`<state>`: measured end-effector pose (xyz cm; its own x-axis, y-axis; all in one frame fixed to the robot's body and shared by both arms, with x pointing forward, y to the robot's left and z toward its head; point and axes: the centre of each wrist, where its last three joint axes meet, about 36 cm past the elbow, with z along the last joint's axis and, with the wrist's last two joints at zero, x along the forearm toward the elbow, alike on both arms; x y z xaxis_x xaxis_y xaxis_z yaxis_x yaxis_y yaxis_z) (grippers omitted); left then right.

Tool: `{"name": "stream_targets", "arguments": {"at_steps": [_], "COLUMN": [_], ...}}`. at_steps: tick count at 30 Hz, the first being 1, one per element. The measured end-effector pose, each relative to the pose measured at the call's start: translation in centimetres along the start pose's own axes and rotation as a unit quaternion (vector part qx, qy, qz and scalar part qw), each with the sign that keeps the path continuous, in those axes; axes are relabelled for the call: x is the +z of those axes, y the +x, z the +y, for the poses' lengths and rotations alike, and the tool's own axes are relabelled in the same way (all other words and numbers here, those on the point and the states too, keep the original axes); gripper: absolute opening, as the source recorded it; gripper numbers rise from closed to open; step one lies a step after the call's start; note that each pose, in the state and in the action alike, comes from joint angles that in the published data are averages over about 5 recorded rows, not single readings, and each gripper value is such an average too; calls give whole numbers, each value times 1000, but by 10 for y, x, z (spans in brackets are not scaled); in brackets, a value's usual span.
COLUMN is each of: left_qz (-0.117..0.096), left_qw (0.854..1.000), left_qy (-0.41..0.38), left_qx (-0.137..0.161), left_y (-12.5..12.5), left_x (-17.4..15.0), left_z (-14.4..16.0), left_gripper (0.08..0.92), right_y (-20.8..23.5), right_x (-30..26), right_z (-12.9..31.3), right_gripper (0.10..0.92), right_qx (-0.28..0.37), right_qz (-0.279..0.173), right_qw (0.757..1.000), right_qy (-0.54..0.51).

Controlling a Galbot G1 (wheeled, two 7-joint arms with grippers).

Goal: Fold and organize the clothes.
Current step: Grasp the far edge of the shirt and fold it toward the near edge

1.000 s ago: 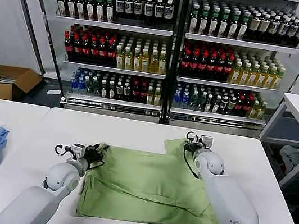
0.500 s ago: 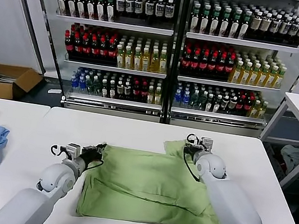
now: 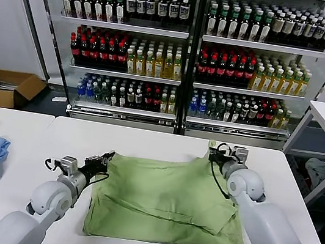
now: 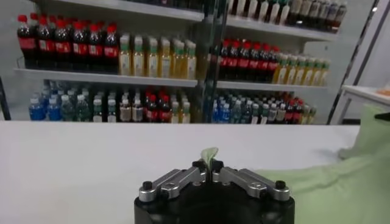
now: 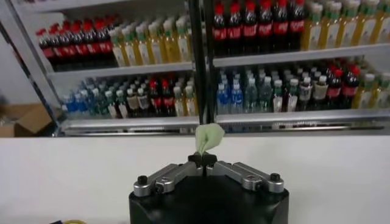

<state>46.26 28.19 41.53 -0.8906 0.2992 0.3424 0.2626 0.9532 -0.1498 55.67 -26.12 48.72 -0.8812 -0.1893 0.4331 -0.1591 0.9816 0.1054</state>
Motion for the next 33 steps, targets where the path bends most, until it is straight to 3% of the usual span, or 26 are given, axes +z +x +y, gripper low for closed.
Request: {"name": "stream_targets", "arguments": {"at_steps": [15, 25, 33], "left_qz": [3, 38, 65], "left_qw": [1000, 999, 998], "left_qy": [6, -6, -18], "left_qx": [16, 19, 17], "left_y": [57, 89, 96], "left_x": [3, 20, 35], "left_z": [-6, -12, -15], "left_gripper": [128, 122, 114], "right_y": [102, 155, 168], "right_x": [19, 50, 72], "right_z": [-17, -13, -8], "right_gripper": [104, 104, 104], "right_qx": [6, 22, 41], "right_qz": [-30, -16, 4], "right_qw": [1000, 1000, 999], "right_qy": [8, 6, 7]}}
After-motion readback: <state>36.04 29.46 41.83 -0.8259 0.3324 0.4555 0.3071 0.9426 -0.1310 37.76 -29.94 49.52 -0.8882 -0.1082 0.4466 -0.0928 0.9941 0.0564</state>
